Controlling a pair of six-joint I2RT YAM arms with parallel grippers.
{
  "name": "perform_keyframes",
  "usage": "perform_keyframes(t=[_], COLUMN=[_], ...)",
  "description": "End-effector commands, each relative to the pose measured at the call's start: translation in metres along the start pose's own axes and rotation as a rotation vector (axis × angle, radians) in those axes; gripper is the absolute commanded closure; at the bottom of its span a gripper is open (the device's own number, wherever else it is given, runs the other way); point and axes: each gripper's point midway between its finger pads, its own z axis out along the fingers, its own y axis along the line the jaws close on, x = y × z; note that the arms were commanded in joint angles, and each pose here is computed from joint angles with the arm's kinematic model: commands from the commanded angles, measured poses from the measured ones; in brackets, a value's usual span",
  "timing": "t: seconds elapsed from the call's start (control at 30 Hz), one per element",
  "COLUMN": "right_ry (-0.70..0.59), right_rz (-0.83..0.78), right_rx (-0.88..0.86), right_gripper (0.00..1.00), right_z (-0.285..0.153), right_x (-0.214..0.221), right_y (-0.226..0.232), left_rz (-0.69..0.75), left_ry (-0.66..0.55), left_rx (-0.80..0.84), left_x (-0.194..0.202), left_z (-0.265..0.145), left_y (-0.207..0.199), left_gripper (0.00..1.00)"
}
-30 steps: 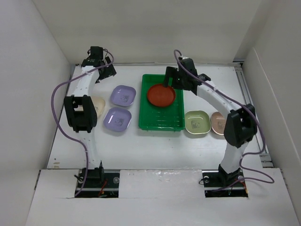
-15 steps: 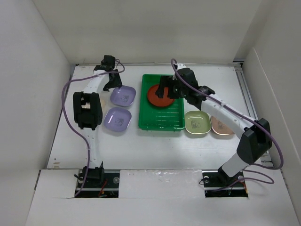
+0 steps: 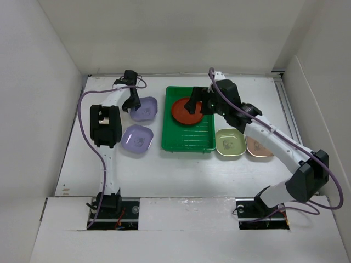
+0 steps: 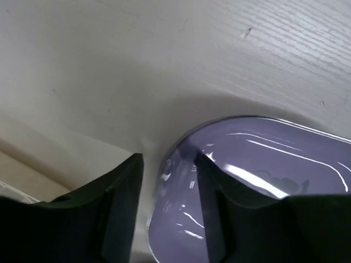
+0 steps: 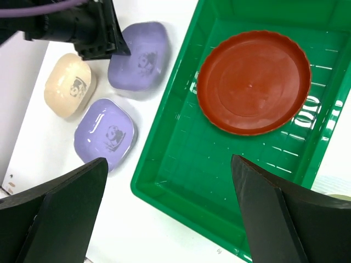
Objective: Place the plates into the plastic bin on the countertop
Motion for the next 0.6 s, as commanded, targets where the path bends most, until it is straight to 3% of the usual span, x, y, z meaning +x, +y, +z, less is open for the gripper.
perform_keyframes(t=[0.0,0.03,0.07,0.17,0.27,0.4,0.43,0.57], right_ry=[-0.042,-0.042,-0.034,-0.039,-0.042,-0.056,-0.074,-0.129], right_rz=[-0.018,-0.018,-0.018,-0.018,-0.020,0.020,0.051,0.161], right_rx=[-0.021,-0.021,-0.017,-0.008,0.044,0.125,0.138,0.220], right_gripper=[0.01,0.01,0.01,0.01,0.01,0.01,0.01,0.01], right_z=[-0.006,-0.006,-0.005,-0.005,-0.008,-0.016,-0.022,-0.044], right_x=[-0.009,-0.009,-0.005,-0.006,-0.007,-0.005,-0.009,-0.009], right_y=[0.006,0.006,0.004,0.002,-0.013,-0.049,-0.056,-0.091], left_rz=[0.010,0.010,-0.005,-0.030,-0.064,-0.135,-0.166,-0.212], left_ry=[0.079,0.080,0.061,0.056,-0.011,-0.148,-0.213,-0.299], left_rx=[-0.059,-0.059,-0.051,-0.062,-0.082,-0.007,0.026,0.176], left_x=[0.021,0.020,0.013,0.007,-0.018,-0.057,-0.072,-0.080], left_z=[0.011,0.013,0.010,0.011,-0.006,-0.067,-0.097,-0.161], left_y=[0.010,0.010,0.007,0.005,0.002,-0.002,-0.001,-0.008], left_gripper=[0.62,0.69,0.85,1.00,1.00,1.00,1.00,1.00])
